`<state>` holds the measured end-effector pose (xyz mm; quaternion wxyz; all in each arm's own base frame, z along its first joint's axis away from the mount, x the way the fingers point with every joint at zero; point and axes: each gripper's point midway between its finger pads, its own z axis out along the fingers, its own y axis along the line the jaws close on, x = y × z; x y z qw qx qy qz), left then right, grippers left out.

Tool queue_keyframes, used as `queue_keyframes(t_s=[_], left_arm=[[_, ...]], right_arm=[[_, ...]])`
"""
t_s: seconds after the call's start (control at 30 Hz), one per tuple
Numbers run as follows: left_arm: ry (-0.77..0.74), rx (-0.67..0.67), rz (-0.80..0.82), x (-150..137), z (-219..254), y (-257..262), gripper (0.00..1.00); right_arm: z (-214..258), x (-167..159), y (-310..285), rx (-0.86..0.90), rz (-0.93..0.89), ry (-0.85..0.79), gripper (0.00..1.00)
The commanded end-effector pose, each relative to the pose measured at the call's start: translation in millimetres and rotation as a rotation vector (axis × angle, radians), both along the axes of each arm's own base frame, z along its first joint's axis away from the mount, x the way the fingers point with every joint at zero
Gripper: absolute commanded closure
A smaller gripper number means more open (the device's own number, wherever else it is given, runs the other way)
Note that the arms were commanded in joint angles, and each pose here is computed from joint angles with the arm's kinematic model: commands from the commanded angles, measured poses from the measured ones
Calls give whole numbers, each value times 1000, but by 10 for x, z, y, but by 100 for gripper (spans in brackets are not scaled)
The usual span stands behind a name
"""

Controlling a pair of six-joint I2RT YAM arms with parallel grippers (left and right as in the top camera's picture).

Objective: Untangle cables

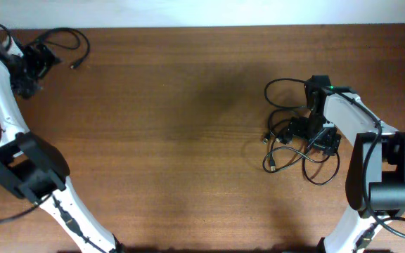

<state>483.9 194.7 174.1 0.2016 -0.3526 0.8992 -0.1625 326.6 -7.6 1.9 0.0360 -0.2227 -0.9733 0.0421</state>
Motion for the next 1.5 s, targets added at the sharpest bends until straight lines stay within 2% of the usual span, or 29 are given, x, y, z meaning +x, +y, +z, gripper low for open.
queue_keyframes(t_s=[0.0,0.1,0.17,0.2,0.27,0.3,0.33,0.37,0.4,0.47,0.53,0.57,0.63,0.7,0.77,0.83,0.9,0.97,1.03,1.07,1.1,1.13,1.17,1.23,1.37,1.4,1.47], left_arm=[[-132,47,-185,-181,858,-620,1],[-66,17,-331,-419,967,-1293,1],[-77,-33,-541,-544,988,-1759,1],[-111,-65,-639,-619,1052,-1934,1],[-146,-67,-717,-845,1259,-2080,1],[-176,-43,-732,-943,1396,-2101,1],[-207,-18,-747,-1038,1529,-2136,1],[-247,7,-756,-1138,1686,-2185,1],[-284,30,-762,-1241,1832,-2225,1],[-341,62,-795,-1415,2040,-2367,1],[-393,67,-882,-1634,2217,-2717,1],[-403,61,-947,-1719,2239,-2932,1],[-381,61,-1039,-1810,2170,-3208,1],[-337,22,-1176,-1933,1958,-3628,1],[-327,2,-1257,-1863,1659,-4013,1],[-256,6,-1166,-1655,1131,-4329,1],[-205,-113,-1023,-1577,754,-4668,1],[-107,-262,-855,-1683,234,-5044,1],[-14,-375,-726,-1878,-78,-5288,1],[-122,-317,-762,-1854,-183,-5417,11],[-348,24,-951,-1720,-303,-5367,10],[-443,287,-1086,-1679,-370,-5287,1],[-481,458,-1147,-1676,-409,-5235,1],[-477,539,-1174,-1712,-499,-5220,1],[-412,554,-1201,-1637,-1042,-5337,0],[-380,535,-1230,-1677,-1209,-5372,5],[-324,528,-1261,-1741,-1421,-5358,47]], right_arm=[[-213,-160,-6,-19,7,76,2],[-213,-160,-6,-19,7,76,2],[-215,-150,-6,-19,7,72,2],[-240,47,13,-10,5,-9,2],[-247,410,128,55,4,-157,1],[-243,256,335,176,-2,-93,2],[-206,262,534,295,-5,-95,2],[-72,304,855,495,65,-127,1],[86,370,997,586,95,-167,1],[582,545,986,573,136,-306,1],[1506,577,756,414,179,-546,1],[1962,377,543,282,170,-646,1],[2263,37,364,180,150,-681,1],[2463,-326,304,149,143,-694,1],[2608,-608,299,149,141,-716,1],[2860,-883,293,144,149,-813,1],[3111,-1122,275,131,155,-934,2],[3244,-1479,228,104,150,-1014,2],[3208,-1619,223,104,149,-1003,1],[3139,-1669,221,105,147,-967,2],[3100,-1702,221,106,146,-947,1],[3073,-1725,220,106,145,-932,1],[3040,-1755,220,108,144,-914,1],[3014,-1779,221,109,143,-900,2],[2954,-1836,219,110,141,-866,2],[2945,-1845,219,111,141,-861,2],[2941,-1849,219,111,141,-858,2]])
